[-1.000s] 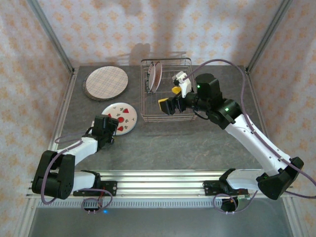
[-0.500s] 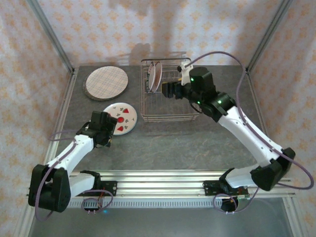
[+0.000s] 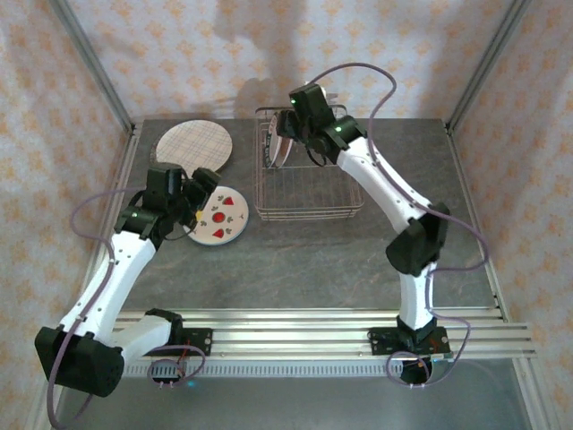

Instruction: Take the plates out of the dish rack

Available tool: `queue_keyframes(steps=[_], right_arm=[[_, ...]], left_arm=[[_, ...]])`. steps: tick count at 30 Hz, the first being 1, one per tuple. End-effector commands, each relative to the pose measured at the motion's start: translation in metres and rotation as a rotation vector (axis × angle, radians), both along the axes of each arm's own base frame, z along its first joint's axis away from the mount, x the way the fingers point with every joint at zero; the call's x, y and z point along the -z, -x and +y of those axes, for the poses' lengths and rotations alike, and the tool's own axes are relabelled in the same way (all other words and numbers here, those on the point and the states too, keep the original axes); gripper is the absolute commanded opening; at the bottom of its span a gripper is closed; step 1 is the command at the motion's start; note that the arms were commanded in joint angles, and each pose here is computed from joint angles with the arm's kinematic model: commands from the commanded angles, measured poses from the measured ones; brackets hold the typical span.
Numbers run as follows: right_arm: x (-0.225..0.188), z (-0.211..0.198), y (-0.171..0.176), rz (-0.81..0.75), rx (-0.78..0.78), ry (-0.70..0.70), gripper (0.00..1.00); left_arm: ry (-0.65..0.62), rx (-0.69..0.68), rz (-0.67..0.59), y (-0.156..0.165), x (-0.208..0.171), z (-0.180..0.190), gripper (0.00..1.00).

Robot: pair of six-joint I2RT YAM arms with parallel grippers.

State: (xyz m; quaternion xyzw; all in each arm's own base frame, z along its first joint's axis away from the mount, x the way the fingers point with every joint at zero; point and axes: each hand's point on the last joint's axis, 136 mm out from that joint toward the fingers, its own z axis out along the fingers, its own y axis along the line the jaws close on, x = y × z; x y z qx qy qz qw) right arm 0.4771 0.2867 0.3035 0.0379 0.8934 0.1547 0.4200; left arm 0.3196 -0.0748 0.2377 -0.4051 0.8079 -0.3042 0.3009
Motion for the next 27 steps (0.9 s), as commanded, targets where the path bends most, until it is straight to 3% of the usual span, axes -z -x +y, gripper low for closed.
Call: queue_keyframes(steps=[1,7,13,27], right_arm=[[0.024,-0.005,-0.013,0.104,0.071,0.007,0.66],[0.053,-0.006,-0.037,0.142,0.124,0.014,0.58],[0.076,0.005,-0.051,0.14,0.067,0.029,0.49],[0.105,0.011,-0.076,0.136,0.047,0.02,0.34]], left_arm=[[-0.079,0.184,-0.123,0.002,-0.041,-0.02,0.95],[-0.161,0.342,-0.328,0.01,-0.101,-0.042,0.95],[-0.217,0.39,-0.474,0.023,-0.137,-0.044,0.92],[-0.229,0.419,-0.428,0.036,-0.131,-0.043,0.92]])
